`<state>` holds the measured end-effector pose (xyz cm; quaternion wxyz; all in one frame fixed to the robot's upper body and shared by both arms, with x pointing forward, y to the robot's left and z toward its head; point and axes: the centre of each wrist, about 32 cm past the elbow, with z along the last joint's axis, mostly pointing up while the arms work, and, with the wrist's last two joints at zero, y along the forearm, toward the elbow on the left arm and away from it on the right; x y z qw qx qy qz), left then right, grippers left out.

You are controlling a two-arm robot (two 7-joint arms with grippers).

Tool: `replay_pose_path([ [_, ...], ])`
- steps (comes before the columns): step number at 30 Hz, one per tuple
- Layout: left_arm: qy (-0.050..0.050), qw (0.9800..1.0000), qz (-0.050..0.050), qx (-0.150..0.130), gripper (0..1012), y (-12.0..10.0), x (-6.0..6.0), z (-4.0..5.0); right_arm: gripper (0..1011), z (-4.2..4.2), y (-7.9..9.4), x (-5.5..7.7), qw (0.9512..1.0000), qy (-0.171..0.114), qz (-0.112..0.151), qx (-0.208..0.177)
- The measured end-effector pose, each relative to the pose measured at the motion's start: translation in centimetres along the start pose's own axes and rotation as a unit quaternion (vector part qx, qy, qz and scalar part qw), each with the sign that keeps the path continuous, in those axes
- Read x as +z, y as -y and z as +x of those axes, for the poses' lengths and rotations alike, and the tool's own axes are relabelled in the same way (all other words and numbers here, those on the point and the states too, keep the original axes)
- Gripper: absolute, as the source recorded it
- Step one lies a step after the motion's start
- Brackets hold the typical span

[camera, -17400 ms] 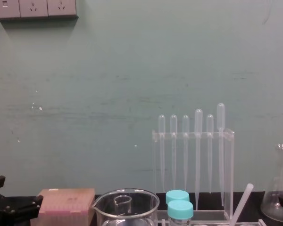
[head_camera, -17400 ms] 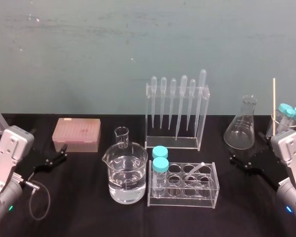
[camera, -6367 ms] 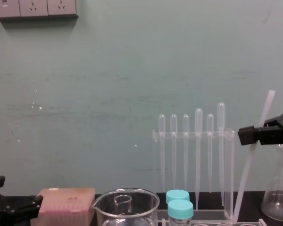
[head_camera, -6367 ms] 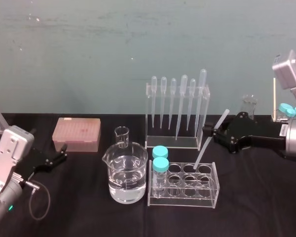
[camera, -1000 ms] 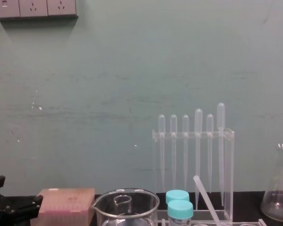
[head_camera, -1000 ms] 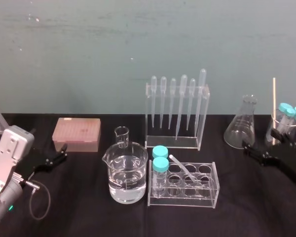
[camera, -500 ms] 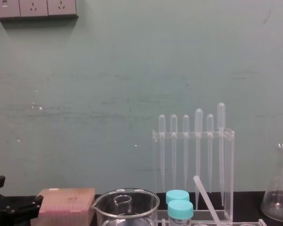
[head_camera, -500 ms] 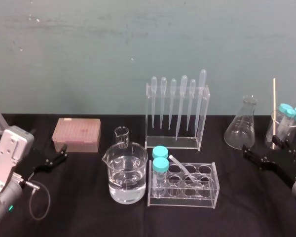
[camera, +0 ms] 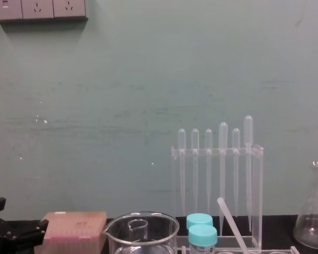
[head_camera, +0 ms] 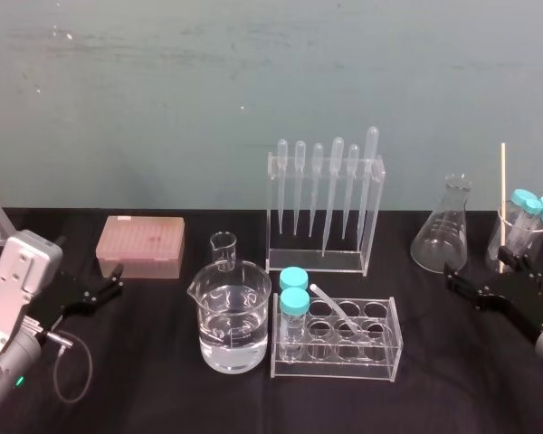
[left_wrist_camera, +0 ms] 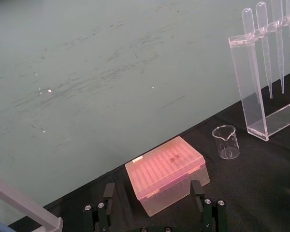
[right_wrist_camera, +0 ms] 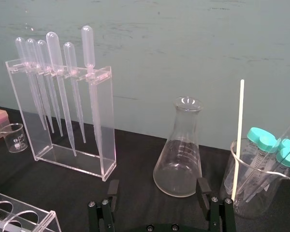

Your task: Pick up the stirring rod with one hand, then place it down.

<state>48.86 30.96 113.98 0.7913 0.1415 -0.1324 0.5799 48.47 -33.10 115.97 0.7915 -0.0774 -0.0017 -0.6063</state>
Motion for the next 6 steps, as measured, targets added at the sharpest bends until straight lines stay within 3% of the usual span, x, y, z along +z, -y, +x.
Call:
replay_pose_path([
  [6,0.000,1.0000,0.000,0.000,1000,0.00,0.00,0.00,1000,0.01,0.01,0.02,1.0000,0.000,0.000,0.001],
])
